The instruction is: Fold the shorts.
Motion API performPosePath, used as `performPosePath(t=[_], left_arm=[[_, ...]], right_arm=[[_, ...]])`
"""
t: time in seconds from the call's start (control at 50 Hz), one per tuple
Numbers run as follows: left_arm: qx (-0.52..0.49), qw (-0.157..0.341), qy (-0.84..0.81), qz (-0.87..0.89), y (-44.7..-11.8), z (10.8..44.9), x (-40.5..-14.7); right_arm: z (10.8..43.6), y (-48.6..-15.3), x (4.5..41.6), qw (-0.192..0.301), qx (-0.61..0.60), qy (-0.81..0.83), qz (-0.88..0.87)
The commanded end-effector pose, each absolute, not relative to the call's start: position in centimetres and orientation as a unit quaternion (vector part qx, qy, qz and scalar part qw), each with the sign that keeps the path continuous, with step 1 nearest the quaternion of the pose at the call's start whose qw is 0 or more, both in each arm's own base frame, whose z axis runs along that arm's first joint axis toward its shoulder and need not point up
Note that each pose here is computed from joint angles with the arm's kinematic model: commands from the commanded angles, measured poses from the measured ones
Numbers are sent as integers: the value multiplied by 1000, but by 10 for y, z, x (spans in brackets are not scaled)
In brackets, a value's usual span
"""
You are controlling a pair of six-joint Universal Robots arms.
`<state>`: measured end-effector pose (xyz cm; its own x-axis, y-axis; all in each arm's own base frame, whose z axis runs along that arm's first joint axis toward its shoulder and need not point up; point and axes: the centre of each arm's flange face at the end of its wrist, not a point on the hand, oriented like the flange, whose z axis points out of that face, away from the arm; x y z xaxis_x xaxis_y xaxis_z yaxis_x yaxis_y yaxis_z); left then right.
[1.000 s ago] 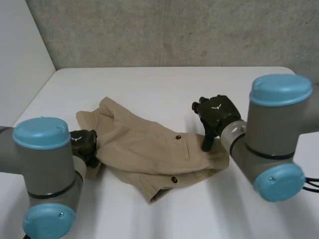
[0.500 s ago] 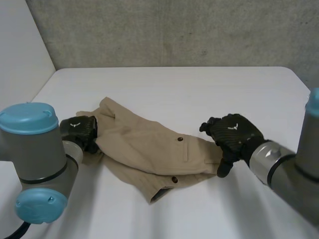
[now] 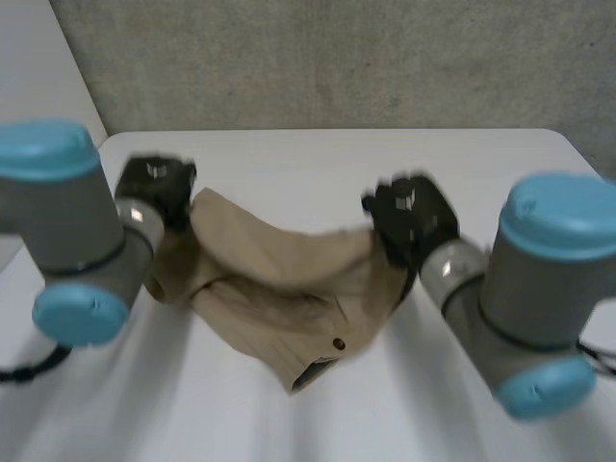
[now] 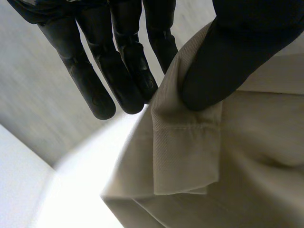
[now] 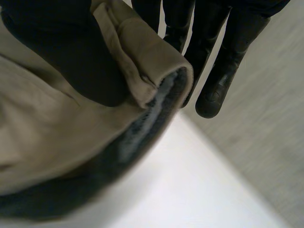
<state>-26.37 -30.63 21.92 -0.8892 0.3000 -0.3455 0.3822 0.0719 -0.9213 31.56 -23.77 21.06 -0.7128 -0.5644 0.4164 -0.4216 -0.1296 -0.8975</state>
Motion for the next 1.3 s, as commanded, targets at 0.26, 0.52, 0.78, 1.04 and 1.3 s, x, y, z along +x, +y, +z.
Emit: performPosePath(t=[0.26, 0.52, 0.78, 1.04, 1.3], left_arm=[[95, 87, 356, -926, -331, 439, -264], [175, 27, 583, -793, -301, 257, -260], [329, -5, 724, -606, -205, 140, -277], [350, 12, 752, -558, -183, 158, -262], [306, 39, 779, -546, -203, 150, -235]], right_arm=[[419, -283, 340, -43, -200, 307, -929], [263, -275, 331, -37, -360, 527, -769], [138, -274, 285, -29, -401, 724, -561], [165, -269, 252, 138, -269, 791, -531], [165, -255, 231, 128, -277, 796, -523]])
